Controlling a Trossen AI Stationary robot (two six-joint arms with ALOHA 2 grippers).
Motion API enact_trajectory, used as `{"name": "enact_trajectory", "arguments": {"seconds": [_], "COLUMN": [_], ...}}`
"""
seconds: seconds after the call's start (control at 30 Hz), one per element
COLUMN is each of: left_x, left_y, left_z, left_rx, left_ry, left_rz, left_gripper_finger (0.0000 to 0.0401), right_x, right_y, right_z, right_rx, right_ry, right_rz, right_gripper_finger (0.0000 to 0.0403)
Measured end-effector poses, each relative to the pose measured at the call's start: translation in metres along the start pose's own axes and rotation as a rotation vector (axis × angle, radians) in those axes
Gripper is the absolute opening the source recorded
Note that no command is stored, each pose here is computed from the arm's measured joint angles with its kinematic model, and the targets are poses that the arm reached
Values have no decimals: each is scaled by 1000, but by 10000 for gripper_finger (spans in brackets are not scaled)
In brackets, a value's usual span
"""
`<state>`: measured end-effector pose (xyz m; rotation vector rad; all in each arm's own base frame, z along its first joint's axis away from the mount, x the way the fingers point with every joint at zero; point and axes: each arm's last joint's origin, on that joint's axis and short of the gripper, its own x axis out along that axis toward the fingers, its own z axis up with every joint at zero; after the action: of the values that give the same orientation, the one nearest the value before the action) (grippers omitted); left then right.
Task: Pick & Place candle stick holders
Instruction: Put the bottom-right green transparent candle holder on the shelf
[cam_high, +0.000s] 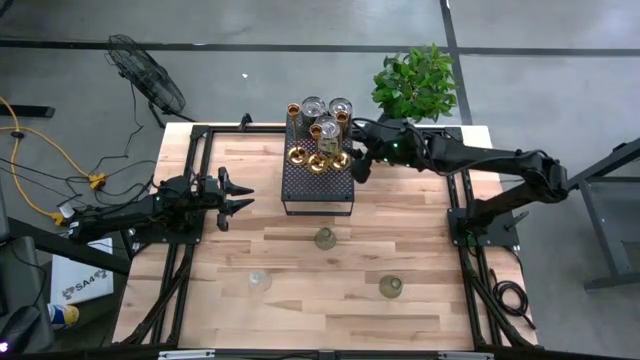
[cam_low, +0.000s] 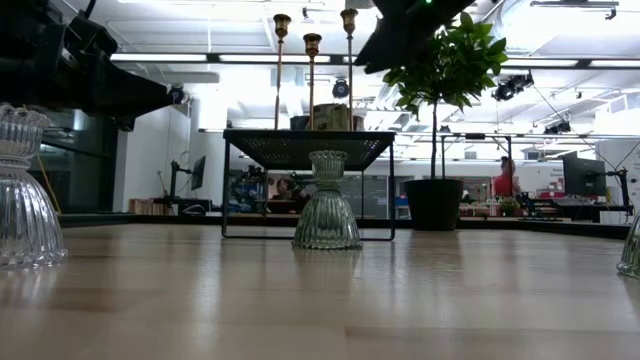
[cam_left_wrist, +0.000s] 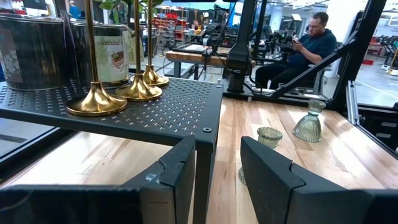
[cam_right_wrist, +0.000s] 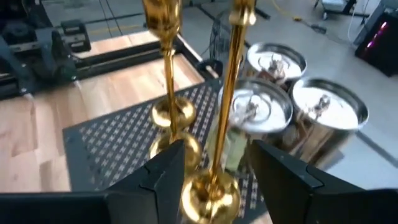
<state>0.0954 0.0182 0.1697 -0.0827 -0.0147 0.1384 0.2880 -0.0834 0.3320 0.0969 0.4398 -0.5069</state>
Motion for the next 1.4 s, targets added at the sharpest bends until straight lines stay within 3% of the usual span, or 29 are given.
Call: {"name": "enact_trajectory", "arguments": {"seconds": [0.37,0.57,0.9,1.13,1.4], "left_x": [0,0,0,0,0], "left_y": [0,0,0,0,0], "left_z": [0,0,0,0,0], "left_rx": [0,0,0,0,0], "left_ry": [0,0,0,0,0], "left_rz": [0,0,0,0,0], "left_gripper_finger": [125,125,125,125,125], "right_x": [-25,-32,-63,-90,-129], "right_y": [12,31,60,85,109], "right_z": [-8,-19,-51,-90,-121], "right_rx": [108,159,51,19,-37], "right_ry": [104,215,387,525,751], "right_rz": [50,172,445,533,555], "right_gripper_finger": [178,178,176,176,175]}}
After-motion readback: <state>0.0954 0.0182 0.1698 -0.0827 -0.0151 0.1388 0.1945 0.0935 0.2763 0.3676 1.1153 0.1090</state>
